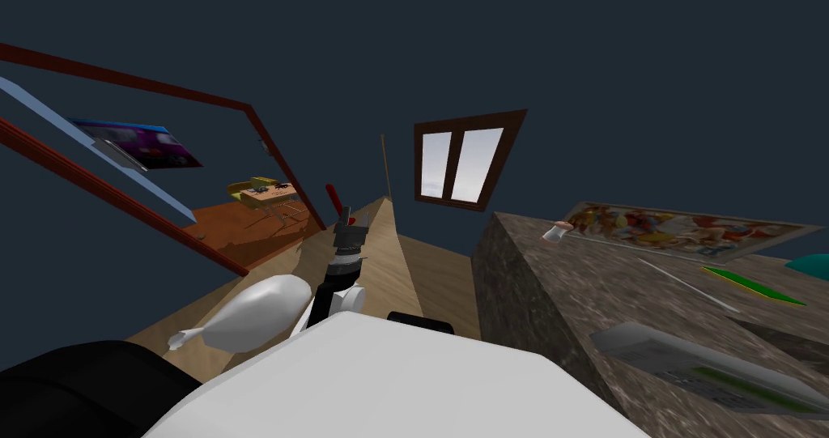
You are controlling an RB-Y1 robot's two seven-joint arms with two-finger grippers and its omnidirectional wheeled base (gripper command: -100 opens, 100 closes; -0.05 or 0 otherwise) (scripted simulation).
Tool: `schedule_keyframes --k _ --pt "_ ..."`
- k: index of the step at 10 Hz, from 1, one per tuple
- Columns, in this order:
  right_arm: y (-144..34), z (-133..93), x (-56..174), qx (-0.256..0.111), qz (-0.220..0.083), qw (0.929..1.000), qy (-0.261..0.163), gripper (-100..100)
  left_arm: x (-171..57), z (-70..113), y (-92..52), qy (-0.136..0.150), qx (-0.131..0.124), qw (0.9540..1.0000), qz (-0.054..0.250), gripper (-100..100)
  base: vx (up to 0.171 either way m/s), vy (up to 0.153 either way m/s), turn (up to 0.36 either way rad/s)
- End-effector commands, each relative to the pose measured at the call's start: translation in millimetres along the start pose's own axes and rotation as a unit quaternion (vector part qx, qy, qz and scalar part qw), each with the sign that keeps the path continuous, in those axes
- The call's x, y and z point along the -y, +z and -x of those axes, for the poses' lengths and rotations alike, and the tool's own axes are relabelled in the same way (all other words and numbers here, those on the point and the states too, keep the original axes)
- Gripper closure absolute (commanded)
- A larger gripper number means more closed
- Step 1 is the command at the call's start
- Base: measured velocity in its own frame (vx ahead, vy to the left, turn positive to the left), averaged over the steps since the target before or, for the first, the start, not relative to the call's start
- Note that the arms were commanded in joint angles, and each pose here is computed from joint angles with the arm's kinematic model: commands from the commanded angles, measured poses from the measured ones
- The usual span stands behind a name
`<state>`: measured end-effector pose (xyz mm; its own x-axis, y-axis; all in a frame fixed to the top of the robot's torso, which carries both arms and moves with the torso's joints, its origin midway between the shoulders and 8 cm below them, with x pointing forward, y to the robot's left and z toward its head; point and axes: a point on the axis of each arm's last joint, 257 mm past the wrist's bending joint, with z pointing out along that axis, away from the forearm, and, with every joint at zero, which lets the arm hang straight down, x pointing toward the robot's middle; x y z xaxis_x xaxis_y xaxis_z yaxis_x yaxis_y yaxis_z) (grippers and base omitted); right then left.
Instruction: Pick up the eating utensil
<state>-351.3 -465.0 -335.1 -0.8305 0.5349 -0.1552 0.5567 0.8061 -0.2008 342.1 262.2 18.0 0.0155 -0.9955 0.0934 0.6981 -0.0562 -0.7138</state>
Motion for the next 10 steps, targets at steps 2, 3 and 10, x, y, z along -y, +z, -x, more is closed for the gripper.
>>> schedule_keyframes --k 2,3,10 --pt "2.5 7 3 -0.002 0.001 0.9999 0.013 -100 0 0.0 0.0 0.0 0.0 1.0 0.0 0 -0.03 0.058 -0.001" --pt "9.4 24 13 0.001 0.0 0.9999 -0.011 -100 0 0.0 0.0 0.0 0.0 1.0 0.0 0 -0.018 0.073 0.003" --pt "22.2 58 34 0.001 -0.005 1.0 -0.002 -100 0 0.0 0.0 0.0 0.0 1.0 0.0 0 -0.02 0.048 0.001"
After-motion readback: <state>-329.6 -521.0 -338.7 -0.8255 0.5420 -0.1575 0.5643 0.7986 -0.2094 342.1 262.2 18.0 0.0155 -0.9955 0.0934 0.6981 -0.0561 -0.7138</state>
